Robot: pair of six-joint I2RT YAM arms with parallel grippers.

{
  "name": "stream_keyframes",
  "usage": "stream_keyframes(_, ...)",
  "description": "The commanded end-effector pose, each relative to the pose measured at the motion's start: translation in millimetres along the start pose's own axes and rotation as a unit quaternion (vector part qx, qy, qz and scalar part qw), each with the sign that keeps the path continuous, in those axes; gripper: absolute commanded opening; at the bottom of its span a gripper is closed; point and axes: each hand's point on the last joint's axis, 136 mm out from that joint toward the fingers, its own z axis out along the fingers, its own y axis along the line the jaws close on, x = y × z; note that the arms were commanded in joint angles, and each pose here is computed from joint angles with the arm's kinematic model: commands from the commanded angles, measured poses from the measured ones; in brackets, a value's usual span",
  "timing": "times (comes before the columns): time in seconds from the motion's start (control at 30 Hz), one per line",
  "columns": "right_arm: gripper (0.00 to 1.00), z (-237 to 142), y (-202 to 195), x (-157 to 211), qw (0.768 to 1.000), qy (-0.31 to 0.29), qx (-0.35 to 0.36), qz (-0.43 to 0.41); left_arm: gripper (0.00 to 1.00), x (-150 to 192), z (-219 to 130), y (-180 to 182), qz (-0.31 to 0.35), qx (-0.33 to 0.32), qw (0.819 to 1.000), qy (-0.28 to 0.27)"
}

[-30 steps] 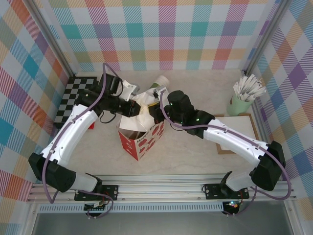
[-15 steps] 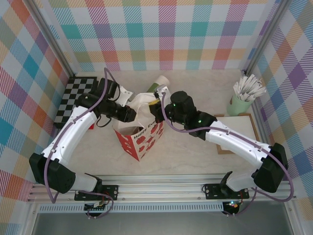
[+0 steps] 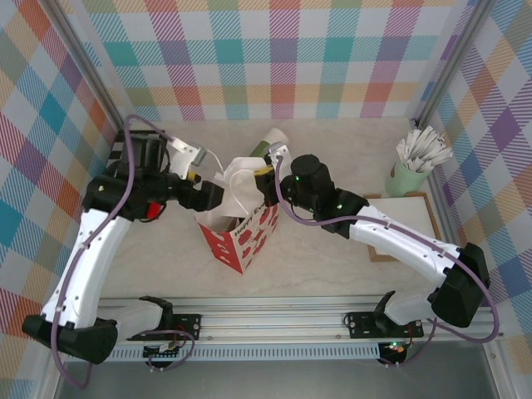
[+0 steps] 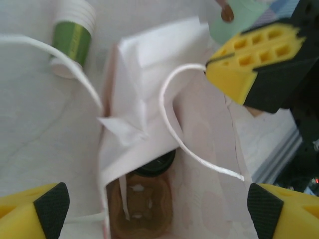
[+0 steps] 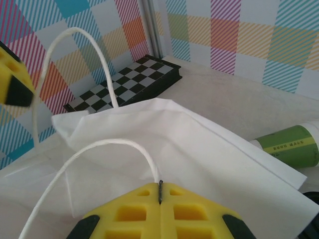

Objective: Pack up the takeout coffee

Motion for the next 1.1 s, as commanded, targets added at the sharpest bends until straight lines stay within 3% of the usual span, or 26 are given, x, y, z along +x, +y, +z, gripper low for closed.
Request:
stream_keyframes(0.0,0.00,-8,-1,-18,0.999,-0.039,0.007,-0.001,1.00,-26,-7,39,-0.057,-0.094,0.992,-0.063)
stream_keyframes(0.1,0.00,-9,-3,-26,0.998,-0.060,0.012,0.010,1.00,-31,-2,74,-0.121,-0.163,0.978,-0.057)
stream_keyframes(0.2,0.00,-10,-2,-33,0.997,-0.074,0.009,0.018,0.98,-33,22,65,-0.127,-0.107,0.986,-0.031)
stream_keyframes(0.27,0.00,-10,-1,-36,0.997,-0.079,0.009,0.020,0.94,-32,30,74,-0.135,-0.118,0.983,-0.025)
stream_keyframes(0.33,0.00,-10,-2,-38,0.996,-0.084,0.011,0.021,0.80,-36,33,84,-0.139,-0.140,0.980,-0.034)
stream_keyframes(0.43,0.00,-11,-4,-39,0.996,-0.085,0.017,0.021,0.44,-49,40,79,-0.130,-0.110,0.984,-0.050)
stream_keyframes(0.57,0.00,-12,-13,-32,0.995,-0.092,0.038,0.027,0.15,-66,57,76,-0.122,-0.074,0.988,-0.053)
stream_keyframes(0.67,0.00,-14,-9,-32,0.995,-0.090,0.027,0.022,0.03,-75,69,81,-0.110,-0.067,0.990,-0.052)
stream_keyframes(0.77,0.02,-14,0,-29,0.998,-0.059,0.006,0.003,0.00,-82,75,88,-0.096,-0.077,0.991,-0.059)
stream_keyframes(0.83,0.14,-19,1,-29,1.000,-0.030,-0.004,-0.003,0.00,-87,79,86,-0.086,-0.065,0.992,-0.062)
stream_keyframes(0.87,0.26,-25,-4,-33,1.000,-0.012,-0.005,0.011,0.00,-90,81,83,-0.079,-0.053,0.994,-0.061)
stream_keyframes(0.9,0.45,-32,-12,-35,1.000,0.011,-0.004,0.026,0.00,-91,82,80,-0.072,-0.042,0.995,-0.059)
stream_keyframes(0.93,0.55,-40,-19,-35,0.999,0.036,-0.002,0.034,0.00,-91,84,78,-0.065,-0.034,0.996,-0.056)
stream_keyframes(1.07,0.65,-61,-47,-40,0.994,0.103,0.022,0.016,0.00,-91,92,72,-0.033,-0.005,0.998,-0.048)
